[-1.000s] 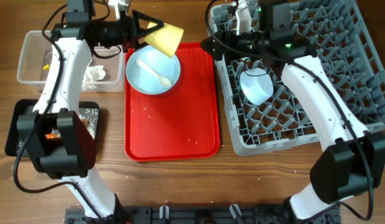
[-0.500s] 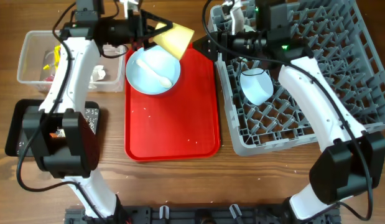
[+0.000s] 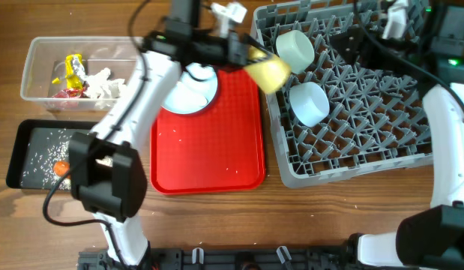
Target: Sort waste into correct bins and load items into the dishwasher rack
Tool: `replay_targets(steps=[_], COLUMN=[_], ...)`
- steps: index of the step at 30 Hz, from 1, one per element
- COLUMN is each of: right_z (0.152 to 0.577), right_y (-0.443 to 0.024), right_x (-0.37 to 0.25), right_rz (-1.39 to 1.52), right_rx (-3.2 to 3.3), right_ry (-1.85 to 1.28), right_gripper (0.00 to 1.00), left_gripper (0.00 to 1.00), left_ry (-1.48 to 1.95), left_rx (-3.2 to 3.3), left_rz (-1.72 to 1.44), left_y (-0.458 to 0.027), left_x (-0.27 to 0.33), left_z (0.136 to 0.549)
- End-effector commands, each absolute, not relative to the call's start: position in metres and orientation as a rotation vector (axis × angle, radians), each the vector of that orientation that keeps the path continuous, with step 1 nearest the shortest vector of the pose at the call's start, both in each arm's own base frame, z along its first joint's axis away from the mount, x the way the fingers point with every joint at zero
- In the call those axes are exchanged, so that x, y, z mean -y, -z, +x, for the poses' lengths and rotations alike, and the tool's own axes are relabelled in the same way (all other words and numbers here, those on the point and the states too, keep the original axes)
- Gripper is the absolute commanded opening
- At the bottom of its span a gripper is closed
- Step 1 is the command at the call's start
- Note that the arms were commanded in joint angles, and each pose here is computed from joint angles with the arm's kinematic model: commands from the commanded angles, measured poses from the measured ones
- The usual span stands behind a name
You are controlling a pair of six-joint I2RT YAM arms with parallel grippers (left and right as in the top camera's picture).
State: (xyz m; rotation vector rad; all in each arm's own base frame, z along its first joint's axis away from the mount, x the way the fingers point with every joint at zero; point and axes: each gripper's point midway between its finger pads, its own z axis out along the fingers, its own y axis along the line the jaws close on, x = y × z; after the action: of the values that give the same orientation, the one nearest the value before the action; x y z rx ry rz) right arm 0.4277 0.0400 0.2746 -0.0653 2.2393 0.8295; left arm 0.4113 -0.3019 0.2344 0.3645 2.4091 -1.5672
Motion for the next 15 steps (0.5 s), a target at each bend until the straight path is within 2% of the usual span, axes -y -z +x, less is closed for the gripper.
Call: replay_targets(steps=[1,8,15], right_z=[0.424,0.423,0.420], right_y=[-0.292,-0.291,-0.285], right_x=[-0.006,0.005,0.007], right_rz=[-0.019,0.011,0.007], right_rx=[-2.189,-2.190,-2.215], right_ry=[-0.743,-0.732,-0.704], right_gripper=[0.77,0.78,0.78], left_gripper=[0.54,0.53,0.52], left_ry=[1.162,0.499,0.376], left_rx=[-2.447,-2.342,-2.307], left_rz=[0.505,0.922,1.077], left_y=[-0.208,-0.156,-0.129], left_x=[0.365,0.431,0.453], left_z=[0.388,0.322,0.290])
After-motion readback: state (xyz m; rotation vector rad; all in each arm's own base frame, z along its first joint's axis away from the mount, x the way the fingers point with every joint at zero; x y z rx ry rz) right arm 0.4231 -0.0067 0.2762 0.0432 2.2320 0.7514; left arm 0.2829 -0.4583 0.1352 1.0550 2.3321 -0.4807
